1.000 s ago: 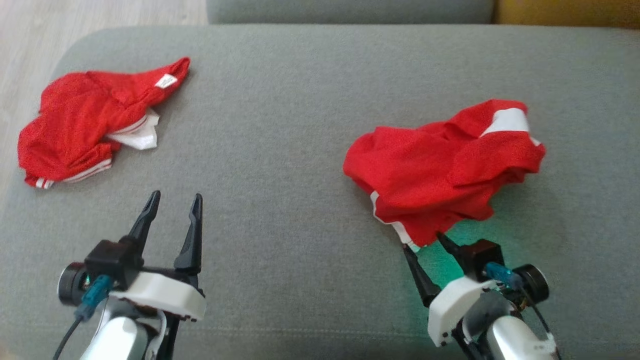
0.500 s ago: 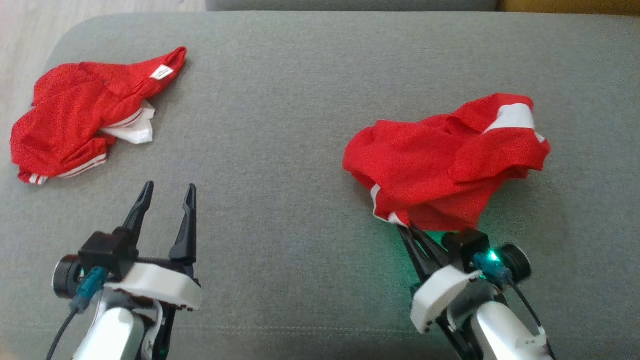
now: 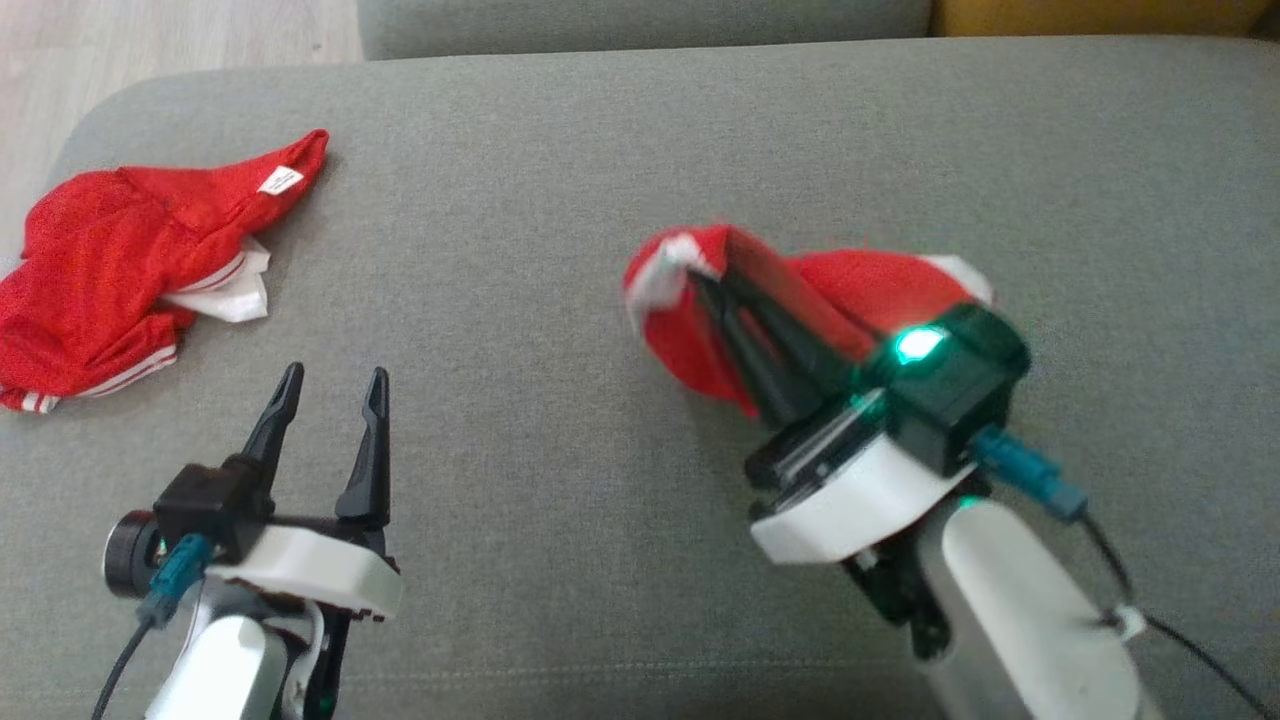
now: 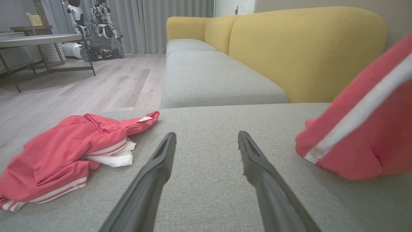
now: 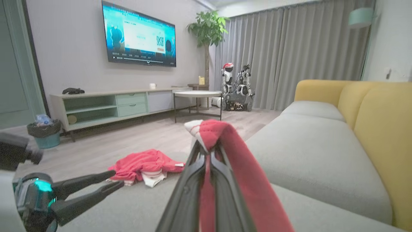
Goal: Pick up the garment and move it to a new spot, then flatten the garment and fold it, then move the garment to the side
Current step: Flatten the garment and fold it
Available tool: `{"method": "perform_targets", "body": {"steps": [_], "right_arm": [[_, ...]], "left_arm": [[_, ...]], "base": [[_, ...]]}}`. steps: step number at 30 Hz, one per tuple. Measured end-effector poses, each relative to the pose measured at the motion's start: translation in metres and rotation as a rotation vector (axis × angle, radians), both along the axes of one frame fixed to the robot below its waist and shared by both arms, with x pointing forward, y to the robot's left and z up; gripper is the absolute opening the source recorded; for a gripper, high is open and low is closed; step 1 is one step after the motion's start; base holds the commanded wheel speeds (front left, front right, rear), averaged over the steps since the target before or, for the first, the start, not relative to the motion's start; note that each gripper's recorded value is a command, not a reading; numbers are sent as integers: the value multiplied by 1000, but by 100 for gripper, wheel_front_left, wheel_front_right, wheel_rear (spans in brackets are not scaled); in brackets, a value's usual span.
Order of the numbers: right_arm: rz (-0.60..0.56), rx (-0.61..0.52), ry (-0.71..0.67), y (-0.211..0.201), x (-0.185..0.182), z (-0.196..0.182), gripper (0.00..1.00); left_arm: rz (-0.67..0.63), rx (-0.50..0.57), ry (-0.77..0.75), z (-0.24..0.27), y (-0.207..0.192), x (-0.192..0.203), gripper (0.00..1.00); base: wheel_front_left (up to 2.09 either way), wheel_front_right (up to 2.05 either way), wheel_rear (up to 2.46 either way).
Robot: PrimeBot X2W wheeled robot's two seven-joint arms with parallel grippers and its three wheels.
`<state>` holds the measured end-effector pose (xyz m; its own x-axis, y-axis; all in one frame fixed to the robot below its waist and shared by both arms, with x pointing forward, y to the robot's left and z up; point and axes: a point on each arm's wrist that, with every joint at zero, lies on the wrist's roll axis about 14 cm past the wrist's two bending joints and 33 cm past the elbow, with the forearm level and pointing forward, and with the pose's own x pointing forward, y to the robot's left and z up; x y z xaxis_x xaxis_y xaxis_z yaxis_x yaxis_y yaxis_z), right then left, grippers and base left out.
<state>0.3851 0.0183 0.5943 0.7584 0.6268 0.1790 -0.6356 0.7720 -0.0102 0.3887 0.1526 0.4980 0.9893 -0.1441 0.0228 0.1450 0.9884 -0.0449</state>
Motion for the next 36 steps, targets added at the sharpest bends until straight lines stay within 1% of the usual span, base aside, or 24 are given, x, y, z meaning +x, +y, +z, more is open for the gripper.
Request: {"method": "perform_targets", "body": {"steps": [2,4,7,10,12,15,19,22,23,24,25,29,31,33,36], "right_arm": [[-23,16,-37,-8,6,14,0],[-82,17,-35,-25,17,17,0],[-204,-1,-2,-62,37,8,0],[-330,-34,49,-104,52,-9,0],[-415,-64,108,-134,56,-29,0],[-521,-110,240,-173,50,-70,0],[-619,-156,428,-210,28,-124,0],[-685,-176,510,-234,20,-148,0],[-700,-178,527,-239,19,-153,6],[-710,-178,540,-242,18,-157,42],[-716,-175,543,-243,18,-159,100],[-717,-162,543,-239,17,-162,100],[-720,-150,521,-239,17,-158,100],[-724,-138,481,-239,18,-148,100],[-715,-107,374,-234,24,-119,100]], "left_arm": [[-3,-1,2,-1,-1,1,100],[-8,-2,5,-2,-3,2,100],[-14,-6,12,-5,-6,4,100],[-21,-5,19,-8,-9,5,100],[-29,-10,25,-10,-11,6,100],[-35,-13,34,-13,-14,8,100],[-49,-13,36,-15,-17,14,100],[-60,-15,43,-19,-20,18,100],[-63,-15,45,-20,-21,19,100],[-67,-16,47,-21,-22,20,100],[-74,-17,46,-21,-24,21,100],[-83,-12,39,-19,-27,25,100],[-84,-11,36,-18,-27,24,100],[-84,-9,32,-16,-27,23,100],[-82,-4,17,-11,-26,21,100]], "base": [[0,0,0],[0,0,0],[0,0,0],[0,0,0],[0,0,0],[0,0,0],[0,0,0],[0,0,0],[0,0,0],[0,0,0],[0,0,0],[0,0,0],[0,0,0],[0,0,0],[0,0,0]]}}
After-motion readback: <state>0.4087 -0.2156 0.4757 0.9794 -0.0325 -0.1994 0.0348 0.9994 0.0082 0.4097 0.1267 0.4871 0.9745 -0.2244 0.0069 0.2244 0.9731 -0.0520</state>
